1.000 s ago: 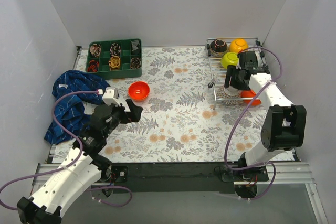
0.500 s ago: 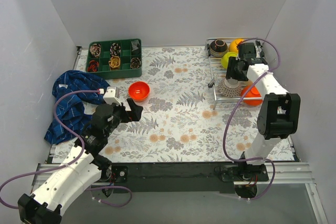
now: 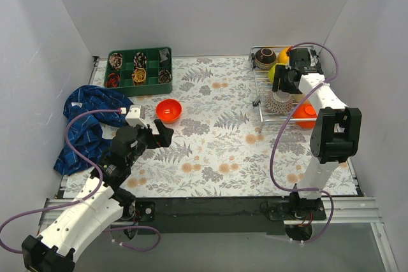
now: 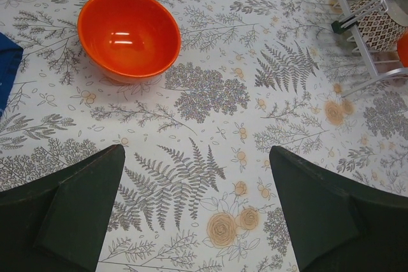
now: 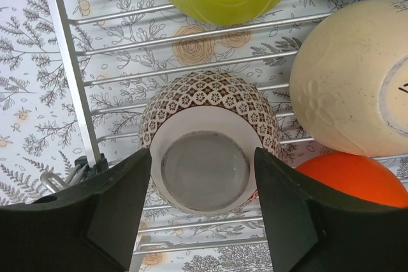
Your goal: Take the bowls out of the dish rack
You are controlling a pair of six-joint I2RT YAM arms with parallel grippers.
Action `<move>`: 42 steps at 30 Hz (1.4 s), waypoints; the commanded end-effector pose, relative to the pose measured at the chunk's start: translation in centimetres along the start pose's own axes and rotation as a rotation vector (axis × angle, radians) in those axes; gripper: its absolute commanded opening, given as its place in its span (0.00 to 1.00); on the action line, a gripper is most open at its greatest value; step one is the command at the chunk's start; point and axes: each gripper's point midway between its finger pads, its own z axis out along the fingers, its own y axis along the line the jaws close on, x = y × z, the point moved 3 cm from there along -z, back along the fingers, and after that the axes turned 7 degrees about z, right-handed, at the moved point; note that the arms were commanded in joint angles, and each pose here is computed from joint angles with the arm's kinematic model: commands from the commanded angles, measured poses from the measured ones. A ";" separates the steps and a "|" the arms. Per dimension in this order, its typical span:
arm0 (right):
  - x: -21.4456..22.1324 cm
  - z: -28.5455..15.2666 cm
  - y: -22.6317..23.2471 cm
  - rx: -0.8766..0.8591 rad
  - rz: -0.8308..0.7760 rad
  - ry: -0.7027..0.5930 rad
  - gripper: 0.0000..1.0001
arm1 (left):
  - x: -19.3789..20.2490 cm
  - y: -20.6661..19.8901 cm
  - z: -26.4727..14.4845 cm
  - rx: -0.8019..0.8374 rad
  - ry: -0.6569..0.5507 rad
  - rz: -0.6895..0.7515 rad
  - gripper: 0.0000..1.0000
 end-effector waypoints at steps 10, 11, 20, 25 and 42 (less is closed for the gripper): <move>1.0 -4.7 0.1 0.020 -0.261 -0.102 0.82 | -0.4 -0.1 0.2 0.010 -0.020 0.014 0.98; 1.4 -4.5 -0.1 0.040 -0.311 -0.101 0.82 | -0.4 -0.1 0.2 0.010 -0.020 0.014 0.98; 2.5 -3.5 0.4 0.065 -0.619 -0.130 0.88 | -0.6 -0.5 0.0 0.034 -0.030 0.016 0.98; 2.6 -3.4 1.7 0.119 -0.755 -0.149 0.93 | -0.6 -0.5 0.0 0.040 -0.033 0.019 0.98; 4.8 0.4 2.4 0.167 -0.932 -0.084 0.93 | -0.4 -0.6 0.2 0.047 -0.020 0.030 0.98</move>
